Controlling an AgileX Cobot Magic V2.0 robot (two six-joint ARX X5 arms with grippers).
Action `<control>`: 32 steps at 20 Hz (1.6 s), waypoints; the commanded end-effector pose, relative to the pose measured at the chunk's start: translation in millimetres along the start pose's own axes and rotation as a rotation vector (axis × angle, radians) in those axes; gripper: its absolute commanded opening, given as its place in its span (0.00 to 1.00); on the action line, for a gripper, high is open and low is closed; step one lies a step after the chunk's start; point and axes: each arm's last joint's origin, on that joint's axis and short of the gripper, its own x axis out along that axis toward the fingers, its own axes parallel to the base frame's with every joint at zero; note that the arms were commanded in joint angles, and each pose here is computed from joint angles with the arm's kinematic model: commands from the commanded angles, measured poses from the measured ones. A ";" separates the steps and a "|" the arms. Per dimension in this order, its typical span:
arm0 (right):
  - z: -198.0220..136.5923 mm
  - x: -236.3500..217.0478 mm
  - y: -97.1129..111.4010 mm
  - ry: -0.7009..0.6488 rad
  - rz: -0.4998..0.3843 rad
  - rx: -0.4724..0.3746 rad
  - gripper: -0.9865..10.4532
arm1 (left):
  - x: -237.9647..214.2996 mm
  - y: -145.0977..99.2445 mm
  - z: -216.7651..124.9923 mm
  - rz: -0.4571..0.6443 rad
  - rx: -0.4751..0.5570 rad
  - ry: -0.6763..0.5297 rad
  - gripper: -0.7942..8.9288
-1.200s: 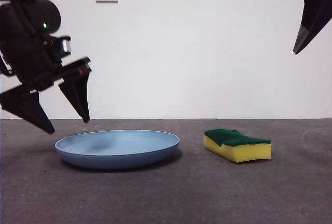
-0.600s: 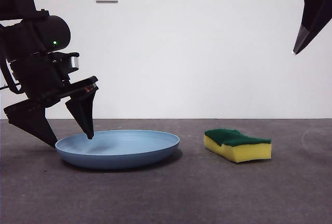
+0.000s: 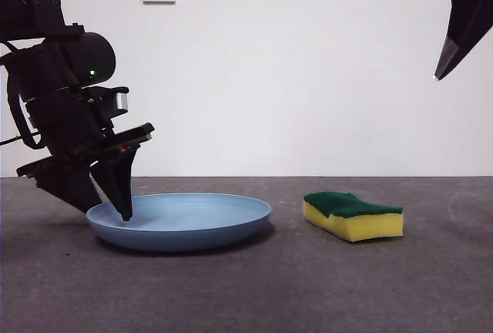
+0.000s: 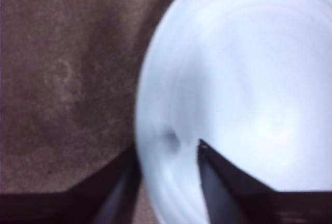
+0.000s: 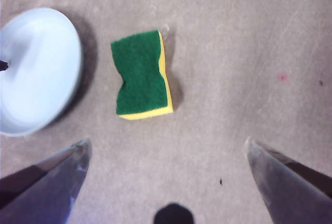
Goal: Pick up the plate,pick up the cloth,clean the plate with the cloth
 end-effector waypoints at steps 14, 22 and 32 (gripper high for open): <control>44.2 25.8 49.9 0.024 0.047 -0.217 0.52 | -51.2 -15.4 1.7 -0.068 0.075 -0.087 0.07; 62.2 125.3 63.5 0.273 0.012 -0.365 0.44 | -97.0 -26.2 1.7 -0.058 0.125 -0.150 0.07; 47.0 176.4 51.9 0.385 -0.039 -0.365 0.55 | -99.9 -26.5 -4.4 -0.056 0.130 -0.103 0.07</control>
